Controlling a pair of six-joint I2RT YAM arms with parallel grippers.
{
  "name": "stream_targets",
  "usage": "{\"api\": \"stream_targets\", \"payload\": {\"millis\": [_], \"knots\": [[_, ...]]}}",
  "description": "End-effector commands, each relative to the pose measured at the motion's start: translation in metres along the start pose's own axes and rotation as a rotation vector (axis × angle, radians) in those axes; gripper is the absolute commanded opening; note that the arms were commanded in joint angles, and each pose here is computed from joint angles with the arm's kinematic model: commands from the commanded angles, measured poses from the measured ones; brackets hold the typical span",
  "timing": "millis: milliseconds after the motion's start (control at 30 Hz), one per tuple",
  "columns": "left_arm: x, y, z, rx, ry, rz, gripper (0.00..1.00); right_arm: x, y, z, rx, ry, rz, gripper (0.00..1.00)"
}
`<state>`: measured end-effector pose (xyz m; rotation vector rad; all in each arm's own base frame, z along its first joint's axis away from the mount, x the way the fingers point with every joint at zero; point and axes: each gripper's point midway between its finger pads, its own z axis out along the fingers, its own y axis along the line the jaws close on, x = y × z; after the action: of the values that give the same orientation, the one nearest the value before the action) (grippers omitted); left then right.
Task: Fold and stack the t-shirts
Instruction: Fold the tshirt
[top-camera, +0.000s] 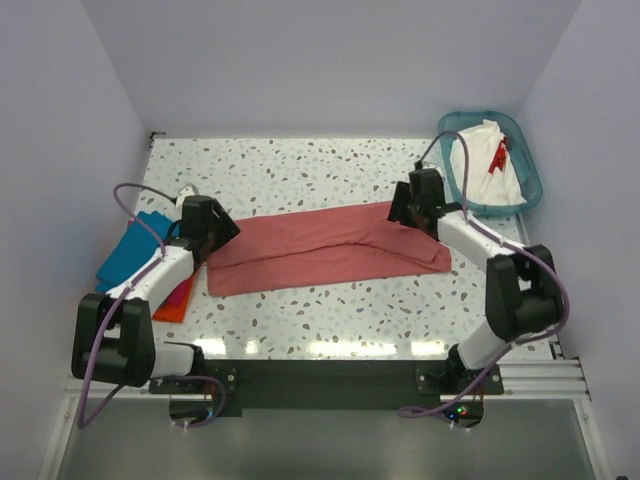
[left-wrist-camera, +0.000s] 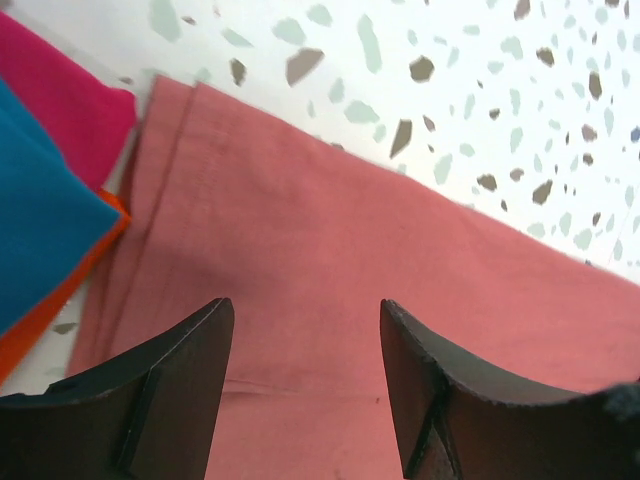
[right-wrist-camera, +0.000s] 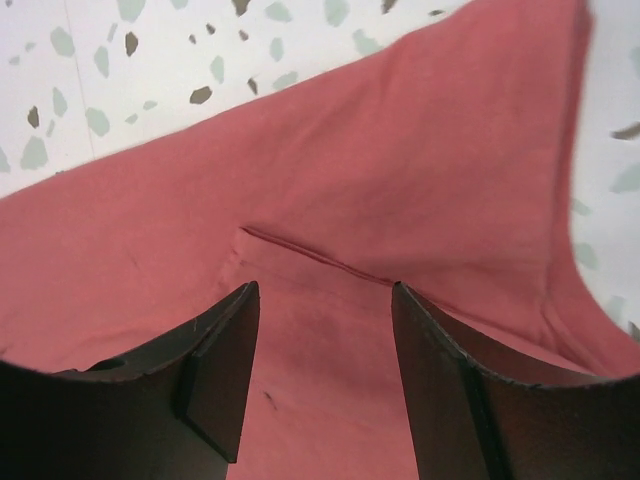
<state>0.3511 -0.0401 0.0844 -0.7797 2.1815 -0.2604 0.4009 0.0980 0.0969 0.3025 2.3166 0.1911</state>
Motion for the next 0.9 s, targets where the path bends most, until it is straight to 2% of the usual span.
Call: {"api": "stream_targets", "payload": {"millis": [0, 67, 433, 667, 700, 767, 833, 867], "knots": [[-0.005, -0.03, 0.001, 0.069, -0.027, 0.015, 0.65, -0.012, 0.03, 0.018, -0.021, -0.035, -0.085, 0.58], [0.001, -0.032, 0.003, 0.074, -0.012, 0.02, 0.64, -0.017, 0.036, 0.028, 0.005, -0.042, -0.113, 0.58], [0.009, -0.036, 0.006, 0.099, 0.01, 0.037, 0.63, 0.016, 0.052, 0.06, 0.047, 0.034, -0.189, 0.56], [0.01, -0.036, 0.007, 0.102, 0.011, 0.04, 0.63, 0.024, 0.049, 0.056, 0.088, 0.043, -0.21, 0.26], [0.009, -0.037, 0.006, 0.104, 0.011, 0.041, 0.63, 0.025, 0.048, 0.055, 0.091, 0.044, -0.21, 0.17], [0.01, -0.036, 0.007, 0.104, 0.015, 0.042, 0.63, 0.022, 0.048, 0.048, 0.093, 0.032, -0.2, 0.06], [0.01, -0.037, 0.007, 0.104, 0.013, 0.04, 0.62, 0.023, 0.046, 0.042, 0.087, 0.035, -0.189, 0.0], [0.01, -0.037, 0.007, 0.105, 0.014, 0.04, 0.63, 0.019, 0.05, 0.035, 0.075, 0.022, -0.182, 0.0]]}}
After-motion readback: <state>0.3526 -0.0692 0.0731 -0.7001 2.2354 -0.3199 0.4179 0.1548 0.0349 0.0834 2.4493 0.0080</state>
